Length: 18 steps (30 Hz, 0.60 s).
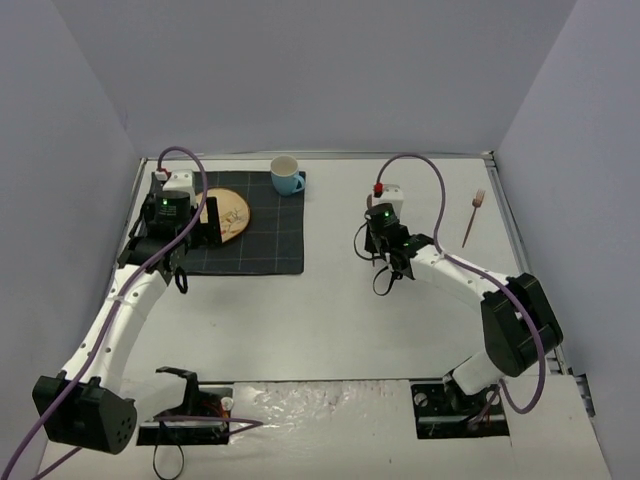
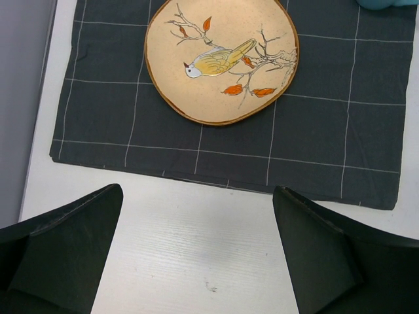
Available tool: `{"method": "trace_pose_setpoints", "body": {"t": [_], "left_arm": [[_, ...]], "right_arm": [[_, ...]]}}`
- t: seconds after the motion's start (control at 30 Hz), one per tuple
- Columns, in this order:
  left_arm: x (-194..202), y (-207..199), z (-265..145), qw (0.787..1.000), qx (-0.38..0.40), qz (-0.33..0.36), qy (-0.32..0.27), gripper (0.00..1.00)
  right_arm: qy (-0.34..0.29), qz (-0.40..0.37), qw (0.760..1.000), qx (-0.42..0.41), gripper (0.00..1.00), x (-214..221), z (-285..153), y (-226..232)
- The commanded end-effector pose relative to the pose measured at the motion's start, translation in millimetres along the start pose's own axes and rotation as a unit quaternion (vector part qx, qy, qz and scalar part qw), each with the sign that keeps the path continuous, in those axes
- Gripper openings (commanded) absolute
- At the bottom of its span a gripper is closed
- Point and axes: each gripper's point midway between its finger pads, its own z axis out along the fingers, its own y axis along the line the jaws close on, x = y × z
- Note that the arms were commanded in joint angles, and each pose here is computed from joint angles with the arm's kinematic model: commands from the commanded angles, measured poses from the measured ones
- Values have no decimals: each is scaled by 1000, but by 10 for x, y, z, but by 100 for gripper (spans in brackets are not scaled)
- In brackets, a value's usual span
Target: Set the dinner table for one person
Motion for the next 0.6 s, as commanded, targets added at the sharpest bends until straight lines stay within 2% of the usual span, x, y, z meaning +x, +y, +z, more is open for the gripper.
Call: {"method": "trace_pose_setpoints", "body": {"t": [0.0,0.27,0.37,0.57], "left_arm": [[-311,101,-102,998,-16,-35,-55,97],[-319,180,-103,997,-30,-44,-59,97],[-316,197,-105,997,-33,-45,-59,97],[-326,262,-130,996,-45,-50,-64,97]], "right_arm": [[-66,41,995,-69,0,-315,-305,723],[-67,42,986,-149,0,-134,-385,1807],[-73,52,982,-168,0,-167,-390,2081],[-86,77,981,-156,0,-211,-172,2482]]}}
